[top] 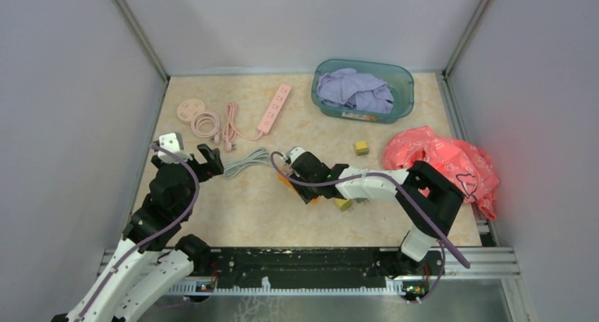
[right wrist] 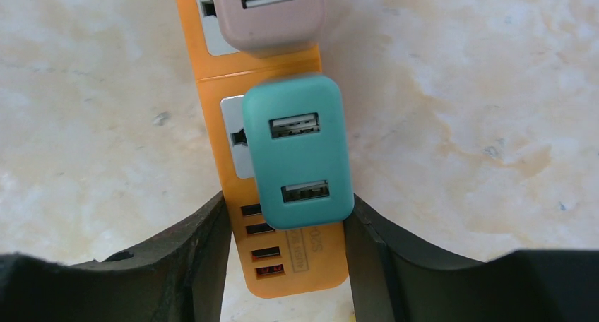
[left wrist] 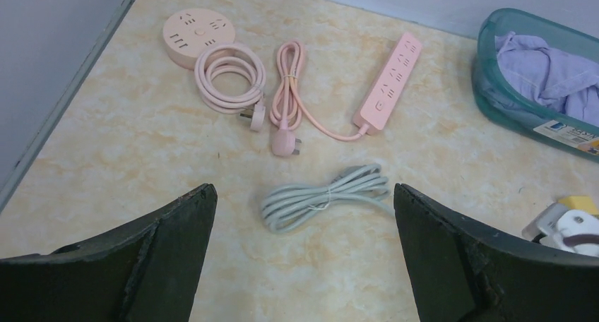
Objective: Insert the plug
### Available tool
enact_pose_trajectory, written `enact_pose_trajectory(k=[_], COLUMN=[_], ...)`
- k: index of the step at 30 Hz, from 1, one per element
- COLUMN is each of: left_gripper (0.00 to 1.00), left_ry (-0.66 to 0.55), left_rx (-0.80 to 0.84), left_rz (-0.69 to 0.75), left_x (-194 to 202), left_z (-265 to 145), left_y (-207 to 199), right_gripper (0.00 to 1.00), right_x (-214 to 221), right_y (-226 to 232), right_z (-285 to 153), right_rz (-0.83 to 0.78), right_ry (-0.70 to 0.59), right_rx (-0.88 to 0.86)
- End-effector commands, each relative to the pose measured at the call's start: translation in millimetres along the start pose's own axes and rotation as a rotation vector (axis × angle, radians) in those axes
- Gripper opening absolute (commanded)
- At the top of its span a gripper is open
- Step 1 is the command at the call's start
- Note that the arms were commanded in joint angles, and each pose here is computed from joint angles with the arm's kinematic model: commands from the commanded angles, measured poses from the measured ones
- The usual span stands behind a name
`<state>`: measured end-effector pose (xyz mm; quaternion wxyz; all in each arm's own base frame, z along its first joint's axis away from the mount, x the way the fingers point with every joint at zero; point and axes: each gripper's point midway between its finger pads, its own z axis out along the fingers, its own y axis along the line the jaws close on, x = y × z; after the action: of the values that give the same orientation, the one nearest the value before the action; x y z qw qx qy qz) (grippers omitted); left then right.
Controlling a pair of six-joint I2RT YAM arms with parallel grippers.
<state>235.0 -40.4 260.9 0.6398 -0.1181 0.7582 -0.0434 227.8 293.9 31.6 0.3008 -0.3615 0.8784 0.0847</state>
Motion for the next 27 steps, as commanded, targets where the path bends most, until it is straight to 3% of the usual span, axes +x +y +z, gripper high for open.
enact_pose_trajectory(k=[1,13,22,27], left_gripper=[1.00,1.00,1.00,1.00], left_ry=[-0.027,0.024,0.095,0.132], left_rx=[-0.011,0.001,-0.011,-0.039], left_rz=[0.025,0.040,0.061,0.070], left_x=[-6,2,16,23], left_z=[2,17,33,43], left_y=[3,1,2,7], right_gripper=[0.40,0.36,0.36,0.50], right_x=[-17,-18,-44,-58], right_y=[-50,-146,-168,-160], right_z=[-11,-19,6,2], right_rz=[0.142,0.336,0.365,0.351], right_ry=[-0.061,-0.104,-0.157,-0.227], right_rx=[0.158,0.344,0.353,0.290])
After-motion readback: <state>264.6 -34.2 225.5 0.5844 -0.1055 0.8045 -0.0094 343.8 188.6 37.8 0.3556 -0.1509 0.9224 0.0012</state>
